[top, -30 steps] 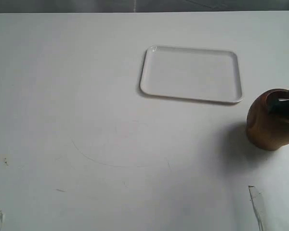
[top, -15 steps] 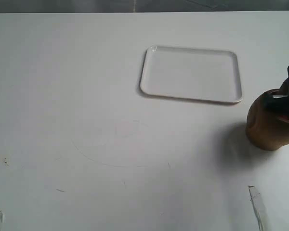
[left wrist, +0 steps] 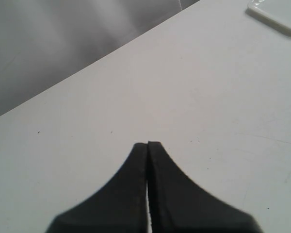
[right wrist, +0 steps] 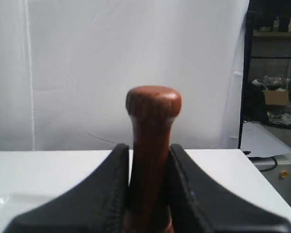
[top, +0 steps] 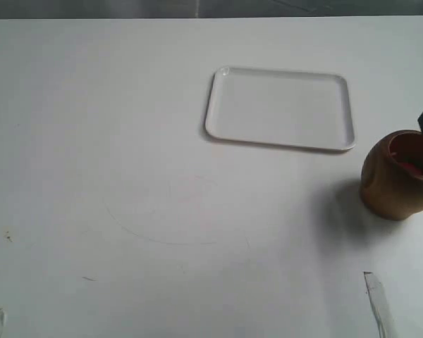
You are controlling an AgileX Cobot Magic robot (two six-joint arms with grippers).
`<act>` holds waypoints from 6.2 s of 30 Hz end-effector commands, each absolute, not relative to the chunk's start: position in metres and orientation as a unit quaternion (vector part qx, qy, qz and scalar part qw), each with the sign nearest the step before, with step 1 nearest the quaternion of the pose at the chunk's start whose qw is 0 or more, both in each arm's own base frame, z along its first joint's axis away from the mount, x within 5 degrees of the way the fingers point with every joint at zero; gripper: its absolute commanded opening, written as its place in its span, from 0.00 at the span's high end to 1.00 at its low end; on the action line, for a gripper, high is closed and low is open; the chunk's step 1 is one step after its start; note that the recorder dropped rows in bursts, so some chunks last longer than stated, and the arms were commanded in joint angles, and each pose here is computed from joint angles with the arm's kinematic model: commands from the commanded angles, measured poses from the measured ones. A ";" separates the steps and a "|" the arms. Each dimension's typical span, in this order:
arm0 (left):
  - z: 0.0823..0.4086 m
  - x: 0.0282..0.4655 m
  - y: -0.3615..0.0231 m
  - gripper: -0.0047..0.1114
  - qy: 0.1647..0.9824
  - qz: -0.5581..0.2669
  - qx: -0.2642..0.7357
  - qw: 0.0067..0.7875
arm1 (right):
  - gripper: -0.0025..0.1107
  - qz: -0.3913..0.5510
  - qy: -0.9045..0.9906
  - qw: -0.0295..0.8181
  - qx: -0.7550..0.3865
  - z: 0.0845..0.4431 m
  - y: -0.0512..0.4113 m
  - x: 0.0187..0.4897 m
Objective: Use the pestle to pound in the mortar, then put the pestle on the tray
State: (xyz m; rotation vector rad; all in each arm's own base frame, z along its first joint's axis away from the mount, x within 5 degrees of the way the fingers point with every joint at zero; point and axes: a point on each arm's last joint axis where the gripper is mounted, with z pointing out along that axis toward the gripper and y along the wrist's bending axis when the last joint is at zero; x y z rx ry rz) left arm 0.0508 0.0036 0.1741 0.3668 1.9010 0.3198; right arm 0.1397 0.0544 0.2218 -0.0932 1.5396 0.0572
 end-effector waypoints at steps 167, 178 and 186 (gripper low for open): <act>0.174 0.051 0.003 0.96 0.805 0.128 0.153 0.559 | 0.61 0.233 0.658 0.681 -0.220 0.215 0.050 0.063; 0.174 0.051 0.003 0.96 0.805 0.128 0.153 0.559 | 0.98 0.240 0.774 0.576 -0.109 0.191 0.040 0.067; 0.174 0.051 0.003 0.96 0.805 0.128 0.153 0.559 | 0.98 0.355 0.793 0.493 0.056 0.188 0.041 0.066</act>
